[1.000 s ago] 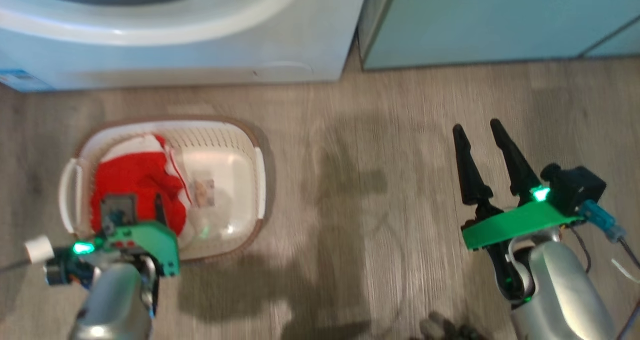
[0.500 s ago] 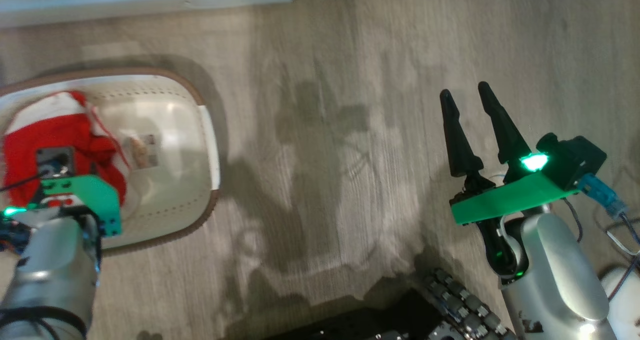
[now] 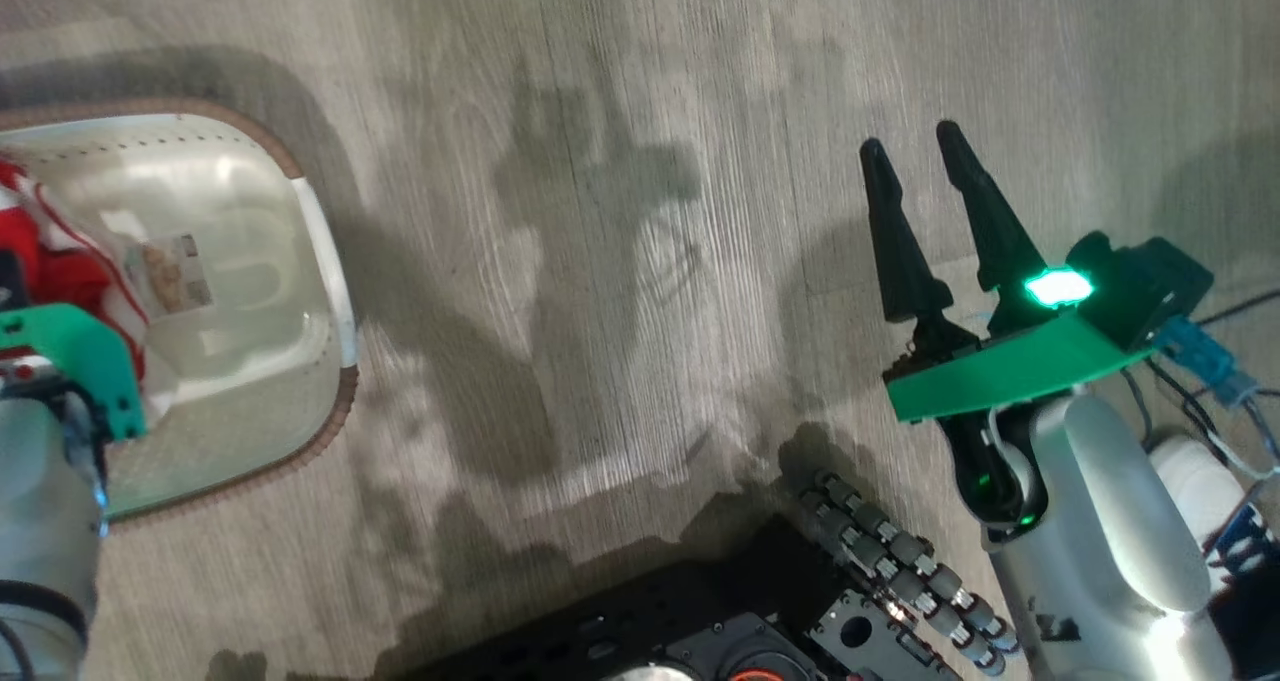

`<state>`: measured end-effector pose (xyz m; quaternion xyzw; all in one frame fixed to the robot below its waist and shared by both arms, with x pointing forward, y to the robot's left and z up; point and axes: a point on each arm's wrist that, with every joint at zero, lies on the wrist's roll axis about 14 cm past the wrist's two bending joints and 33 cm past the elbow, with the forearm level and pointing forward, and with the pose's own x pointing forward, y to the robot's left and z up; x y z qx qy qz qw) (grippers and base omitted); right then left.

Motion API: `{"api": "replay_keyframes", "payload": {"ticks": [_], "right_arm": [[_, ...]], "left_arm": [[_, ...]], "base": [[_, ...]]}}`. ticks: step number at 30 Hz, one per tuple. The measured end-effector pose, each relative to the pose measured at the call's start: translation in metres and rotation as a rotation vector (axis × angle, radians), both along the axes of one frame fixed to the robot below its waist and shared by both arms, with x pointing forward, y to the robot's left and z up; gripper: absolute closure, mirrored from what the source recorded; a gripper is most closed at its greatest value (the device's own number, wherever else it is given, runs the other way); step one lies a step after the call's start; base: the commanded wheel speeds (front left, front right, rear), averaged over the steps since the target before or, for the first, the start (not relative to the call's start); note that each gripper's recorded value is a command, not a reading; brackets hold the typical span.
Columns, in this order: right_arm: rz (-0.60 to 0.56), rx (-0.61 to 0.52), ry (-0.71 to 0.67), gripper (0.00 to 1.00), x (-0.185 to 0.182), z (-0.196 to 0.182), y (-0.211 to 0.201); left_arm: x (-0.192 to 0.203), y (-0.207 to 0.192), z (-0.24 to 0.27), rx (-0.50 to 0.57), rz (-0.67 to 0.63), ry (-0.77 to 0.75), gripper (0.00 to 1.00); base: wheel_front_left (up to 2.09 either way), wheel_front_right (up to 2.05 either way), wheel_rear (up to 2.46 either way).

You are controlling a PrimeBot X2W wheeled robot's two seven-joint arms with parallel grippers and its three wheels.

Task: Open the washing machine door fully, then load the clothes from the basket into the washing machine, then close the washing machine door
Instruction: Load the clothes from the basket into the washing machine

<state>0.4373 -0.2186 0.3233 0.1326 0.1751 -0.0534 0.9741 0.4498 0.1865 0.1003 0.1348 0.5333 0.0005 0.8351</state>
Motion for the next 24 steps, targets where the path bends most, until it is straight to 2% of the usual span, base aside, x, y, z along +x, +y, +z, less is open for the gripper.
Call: {"api": "replay_keyframes", "payload": {"ticks": [12, 13, 14, 15, 16, 24], "right_arm": [[-0.007, 0.005, 0.036, 0.0, 0.003, -0.02, -0.003], [-0.007, 0.004, 0.036, 0.0, 0.003, -0.02, -0.003], [-0.007, 0.004, 0.036, 0.0, 0.003, -0.02, -0.003], [-0.007, 0.004, 0.036, 0.0, 0.003, -0.019, -0.003], [-0.006, 0.004, 0.034, 0.0, 0.003, -0.019, -0.003], [0.001, 0.006, 0.006, 0.0, 0.009, -0.009, -0.001]], "left_arm": [[0.01, 0.012, -0.028, 0.044, -0.017, 0.048, 0.0], [0.009, 0.011, -0.029, 0.043, -0.017, 0.053, 0.12], [0.009, 0.011, -0.029, 0.043, -0.016, 0.059, 0.57], [0.009, 0.011, -0.029, 0.044, -0.016, 0.063, 0.94], [0.009, 0.011, -0.029, 0.045, -0.017, 0.068, 1.0], [0.01, 0.021, -0.02, 0.036, -0.011, 0.067, 1.0]], "base": [[0.0, 0.0, 0.0], [0.0, 0.0, 0.0], [0.0, 0.0, 0.0], [0.0, 0.0, 0.0], [0.0, 0.0, 0.0], [0.0, 0.0, 0.0]]}}
